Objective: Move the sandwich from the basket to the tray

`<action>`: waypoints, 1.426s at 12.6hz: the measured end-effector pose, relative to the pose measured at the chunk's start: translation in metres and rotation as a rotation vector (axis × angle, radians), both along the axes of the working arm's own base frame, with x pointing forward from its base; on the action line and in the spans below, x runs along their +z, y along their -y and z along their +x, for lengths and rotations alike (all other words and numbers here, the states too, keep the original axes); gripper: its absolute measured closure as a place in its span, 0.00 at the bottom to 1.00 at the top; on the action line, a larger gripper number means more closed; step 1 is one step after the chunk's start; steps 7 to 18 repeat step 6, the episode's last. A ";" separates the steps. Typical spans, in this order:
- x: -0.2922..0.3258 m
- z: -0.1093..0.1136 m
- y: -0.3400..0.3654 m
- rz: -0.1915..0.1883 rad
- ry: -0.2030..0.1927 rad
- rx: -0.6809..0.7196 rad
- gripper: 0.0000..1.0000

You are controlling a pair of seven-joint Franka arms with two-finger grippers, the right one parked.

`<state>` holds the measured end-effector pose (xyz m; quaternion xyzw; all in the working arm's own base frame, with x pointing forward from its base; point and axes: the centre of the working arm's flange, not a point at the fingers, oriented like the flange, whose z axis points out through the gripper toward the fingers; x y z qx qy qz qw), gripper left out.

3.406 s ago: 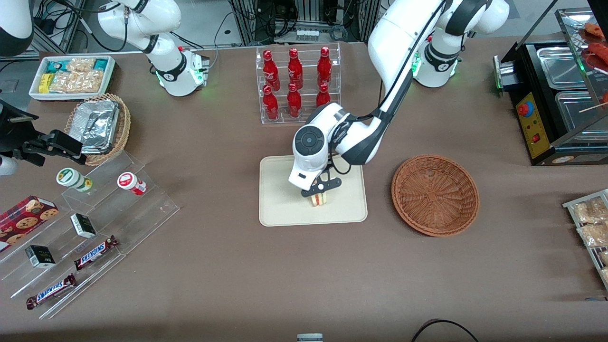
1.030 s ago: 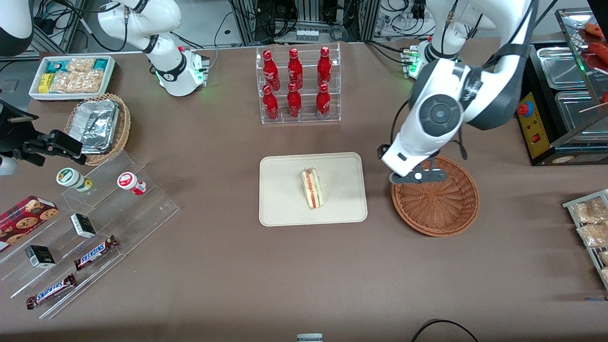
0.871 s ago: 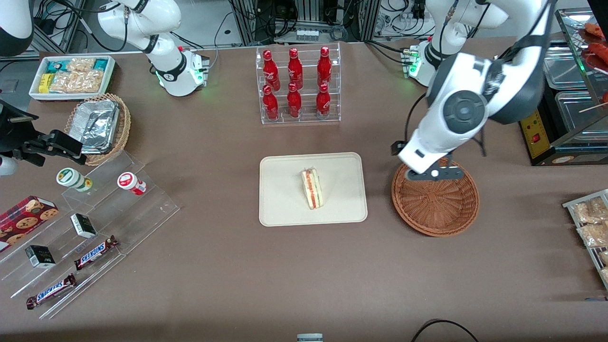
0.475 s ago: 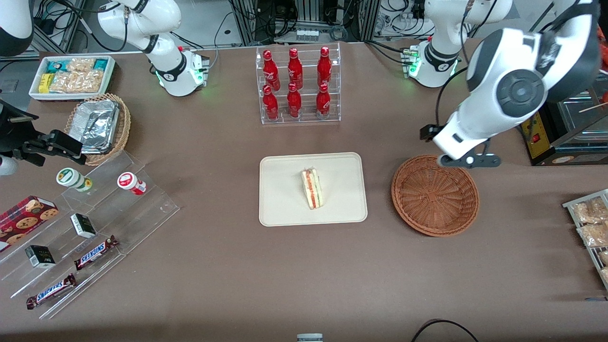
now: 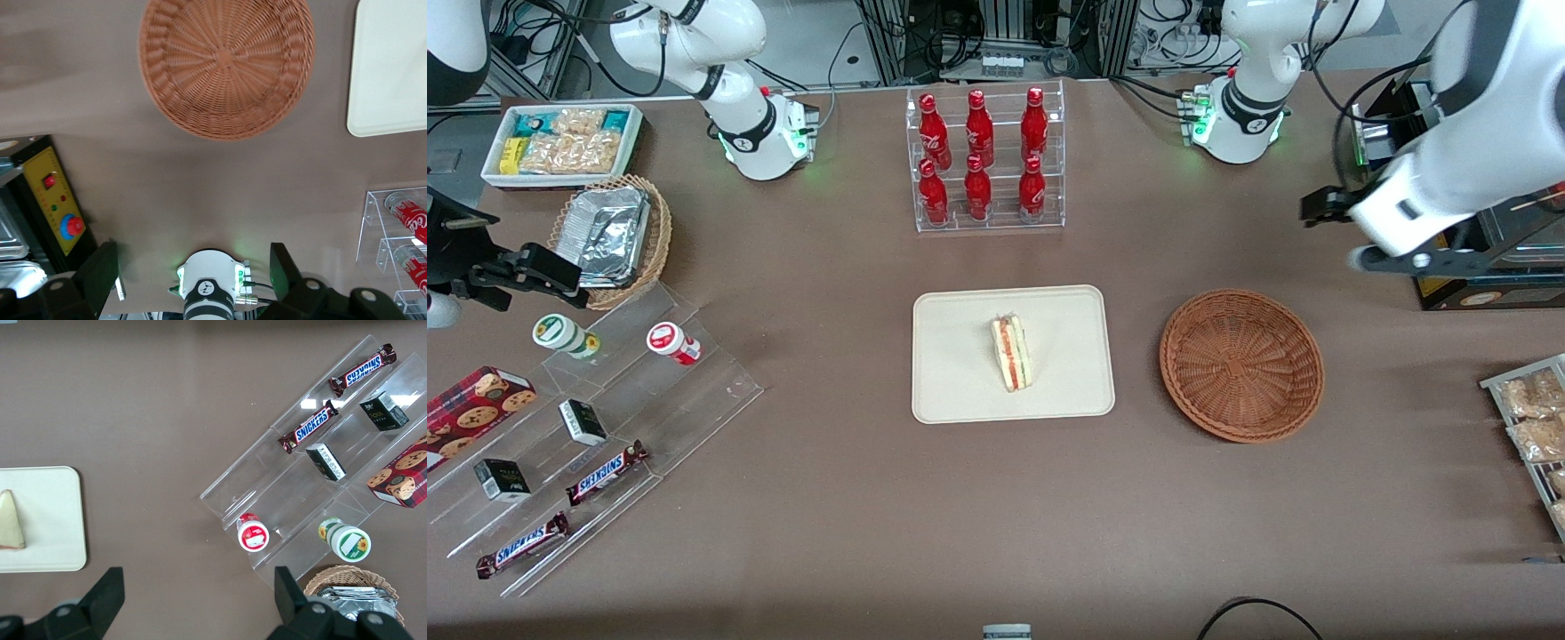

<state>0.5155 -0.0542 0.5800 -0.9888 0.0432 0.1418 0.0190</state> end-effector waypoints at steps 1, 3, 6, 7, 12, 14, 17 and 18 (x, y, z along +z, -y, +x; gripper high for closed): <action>0.010 0.002 -0.016 -0.007 0.017 0.013 0.00; 0.021 0.005 -0.038 0.012 0.042 0.032 0.00; 0.024 0.016 -0.041 0.031 0.111 0.029 0.00; 0.024 0.016 -0.041 0.031 0.111 0.029 0.00; 0.024 0.016 -0.041 0.031 0.111 0.029 0.00; 0.024 0.016 -0.041 0.031 0.111 0.029 0.00; 0.024 0.016 -0.041 0.031 0.111 0.029 0.00; 0.024 0.016 -0.041 0.031 0.111 0.029 0.00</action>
